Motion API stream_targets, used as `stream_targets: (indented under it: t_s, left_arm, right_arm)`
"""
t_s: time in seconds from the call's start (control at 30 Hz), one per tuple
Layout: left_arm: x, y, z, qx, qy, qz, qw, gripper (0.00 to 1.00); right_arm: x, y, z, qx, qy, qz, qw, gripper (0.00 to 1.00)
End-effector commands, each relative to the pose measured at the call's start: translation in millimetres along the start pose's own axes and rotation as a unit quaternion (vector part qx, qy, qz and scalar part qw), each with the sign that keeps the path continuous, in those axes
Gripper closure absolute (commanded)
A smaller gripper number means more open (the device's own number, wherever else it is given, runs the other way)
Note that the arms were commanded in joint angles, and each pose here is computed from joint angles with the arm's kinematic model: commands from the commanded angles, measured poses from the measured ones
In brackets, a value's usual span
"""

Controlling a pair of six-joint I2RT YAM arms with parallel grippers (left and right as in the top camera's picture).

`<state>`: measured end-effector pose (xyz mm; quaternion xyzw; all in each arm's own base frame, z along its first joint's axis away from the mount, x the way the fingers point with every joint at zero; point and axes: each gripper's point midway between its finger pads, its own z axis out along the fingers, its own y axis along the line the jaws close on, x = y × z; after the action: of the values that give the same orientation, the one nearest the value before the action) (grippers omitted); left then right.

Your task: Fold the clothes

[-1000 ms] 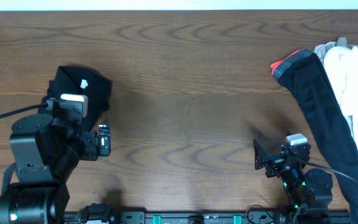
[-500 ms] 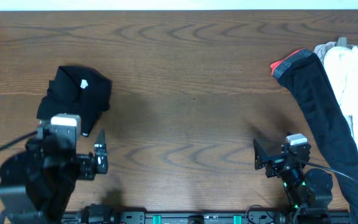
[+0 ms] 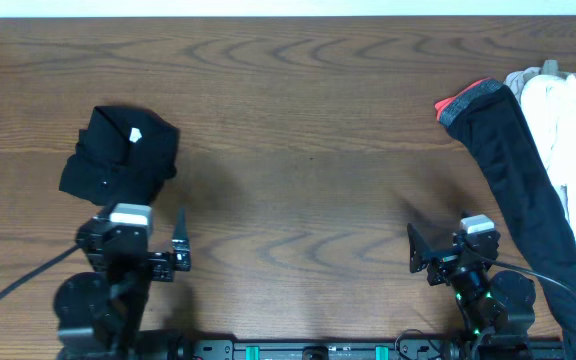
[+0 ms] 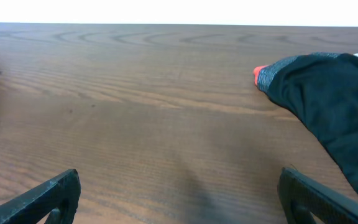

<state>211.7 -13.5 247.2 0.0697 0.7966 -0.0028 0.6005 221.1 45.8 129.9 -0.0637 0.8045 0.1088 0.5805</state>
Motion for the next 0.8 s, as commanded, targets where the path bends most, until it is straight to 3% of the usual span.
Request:
stream_targets:
  t_s: [0.0,0.77]
  left_arm:
    - [19,-11,7,0.026,-0.016,0.008,1.000,0.02]
    - [91,-23,53,0.041,-0.051,0.009,0.998,0.02]
  right_arm:
    - [0,-3,0,0.005,-0.003,-0.004,1.000,0.01]
    - [0,-3,0,0.005,-0.003,-0.004,1.000,0.01]
